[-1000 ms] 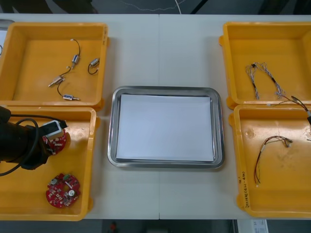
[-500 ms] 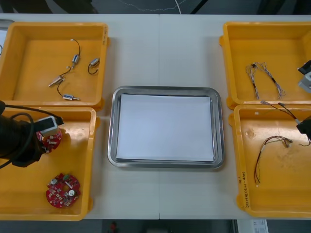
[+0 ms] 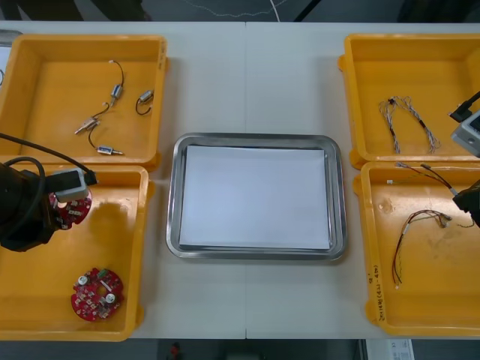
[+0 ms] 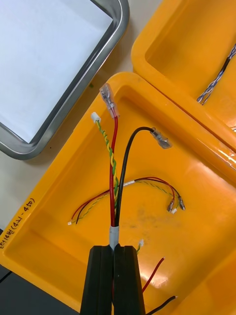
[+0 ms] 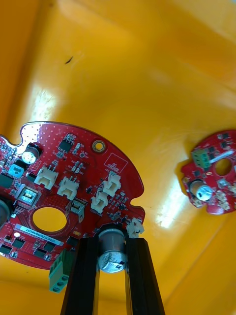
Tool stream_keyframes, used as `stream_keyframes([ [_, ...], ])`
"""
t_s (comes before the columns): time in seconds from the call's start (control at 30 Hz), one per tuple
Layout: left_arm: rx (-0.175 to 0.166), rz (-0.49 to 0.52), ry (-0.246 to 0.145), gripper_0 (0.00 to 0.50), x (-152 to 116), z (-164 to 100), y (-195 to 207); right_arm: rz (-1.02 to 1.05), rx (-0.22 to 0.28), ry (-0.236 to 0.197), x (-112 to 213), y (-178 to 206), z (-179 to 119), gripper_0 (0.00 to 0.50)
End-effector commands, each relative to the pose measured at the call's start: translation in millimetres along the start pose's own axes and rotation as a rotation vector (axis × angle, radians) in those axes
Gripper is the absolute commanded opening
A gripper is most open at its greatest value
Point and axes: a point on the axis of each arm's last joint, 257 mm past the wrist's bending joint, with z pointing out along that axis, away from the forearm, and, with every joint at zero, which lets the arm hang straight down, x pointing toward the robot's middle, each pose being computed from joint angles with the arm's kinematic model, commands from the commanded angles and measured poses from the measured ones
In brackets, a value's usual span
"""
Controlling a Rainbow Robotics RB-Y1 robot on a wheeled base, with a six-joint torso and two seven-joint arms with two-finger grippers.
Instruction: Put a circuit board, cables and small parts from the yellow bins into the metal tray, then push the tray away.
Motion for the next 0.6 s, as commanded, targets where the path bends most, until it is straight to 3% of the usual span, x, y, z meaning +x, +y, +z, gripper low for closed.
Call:
stream_keyframes([
  [0.03,-0.056,-0.158,-0.039,0.0,-36,-29,5,-0.075,0.048,-0.003,-4,-6,-10,0.0],
  [0.33,-0.034,-0.209,-0.043,0.0,-72,-51,-12,-0.056,0.03,0.018,1,-10,-4,0.0],
  [0.6,-0.004,-0.233,-0.062,0.0,-112,-55,-33,-0.054,0.052,0.019,1,-15,-5,0.0],
])
